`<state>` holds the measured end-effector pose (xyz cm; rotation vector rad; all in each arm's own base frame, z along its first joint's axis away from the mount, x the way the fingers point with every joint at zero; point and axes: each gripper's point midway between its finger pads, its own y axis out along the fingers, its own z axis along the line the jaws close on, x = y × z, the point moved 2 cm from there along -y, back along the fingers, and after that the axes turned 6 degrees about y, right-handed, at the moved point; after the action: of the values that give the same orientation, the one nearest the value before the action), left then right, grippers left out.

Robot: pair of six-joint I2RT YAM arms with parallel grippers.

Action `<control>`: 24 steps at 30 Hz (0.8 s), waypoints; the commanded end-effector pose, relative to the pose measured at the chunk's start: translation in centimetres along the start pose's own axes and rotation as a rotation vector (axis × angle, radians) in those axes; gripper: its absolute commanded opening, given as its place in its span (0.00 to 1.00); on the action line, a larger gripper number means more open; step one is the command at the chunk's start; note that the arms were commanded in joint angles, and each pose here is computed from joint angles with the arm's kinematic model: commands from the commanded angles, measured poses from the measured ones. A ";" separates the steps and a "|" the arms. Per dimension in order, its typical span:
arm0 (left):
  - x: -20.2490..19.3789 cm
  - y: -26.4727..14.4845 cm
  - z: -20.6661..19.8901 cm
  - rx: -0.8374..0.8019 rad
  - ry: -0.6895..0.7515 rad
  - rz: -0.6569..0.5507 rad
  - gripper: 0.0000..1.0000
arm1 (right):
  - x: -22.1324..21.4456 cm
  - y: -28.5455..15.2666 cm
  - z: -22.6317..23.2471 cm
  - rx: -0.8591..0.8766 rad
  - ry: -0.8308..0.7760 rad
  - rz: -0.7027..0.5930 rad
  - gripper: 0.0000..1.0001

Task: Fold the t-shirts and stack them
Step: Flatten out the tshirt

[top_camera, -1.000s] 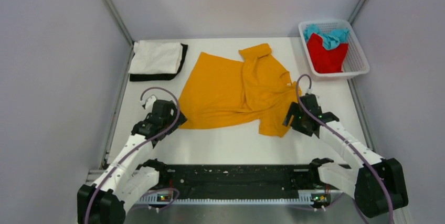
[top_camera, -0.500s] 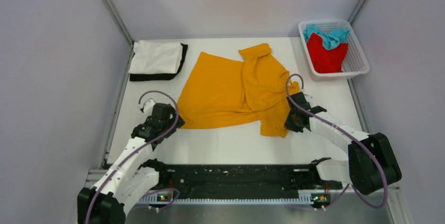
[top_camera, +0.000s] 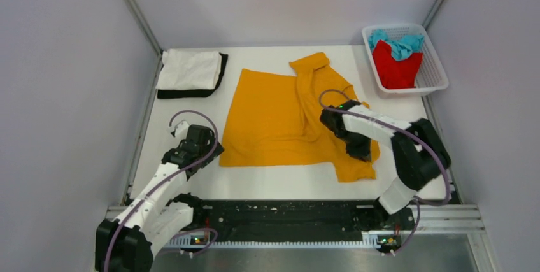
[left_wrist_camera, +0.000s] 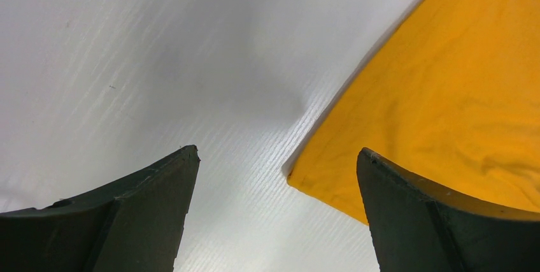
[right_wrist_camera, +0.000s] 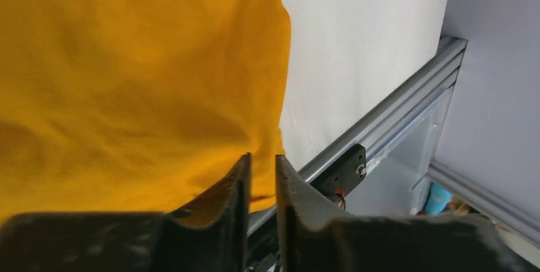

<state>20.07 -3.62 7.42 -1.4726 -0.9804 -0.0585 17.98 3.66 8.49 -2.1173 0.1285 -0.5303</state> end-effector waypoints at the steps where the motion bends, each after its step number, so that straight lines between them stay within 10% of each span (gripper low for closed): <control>1: 1.4 -0.1 -0.6 0.001 -0.010 -0.041 0.99 | 1.8 -1.3 4.2 -0.110 -0.137 -0.092 0.29; 5: 1.2 -0.1 -0.5 0.005 0.000 -0.019 0.99 | 2.8 -1.8 6.3 -0.152 -0.172 -0.169 0.78; 8: 1.0 -0.2 -0.9 -0.024 0.010 -0.007 0.99 | 3.2 -2.3 4.7 -0.146 -0.083 -0.231 0.97; 24: 4.3 -0.7 -15.1 -0.615 0.088 0.073 0.99 | 7.4 -7.2 9.6 0.986 0.274 -0.350 0.99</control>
<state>24.84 -10.18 9.67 -1.8319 -0.8463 -0.1779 23.01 9.38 9.74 -1.4373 -0.1469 -0.8483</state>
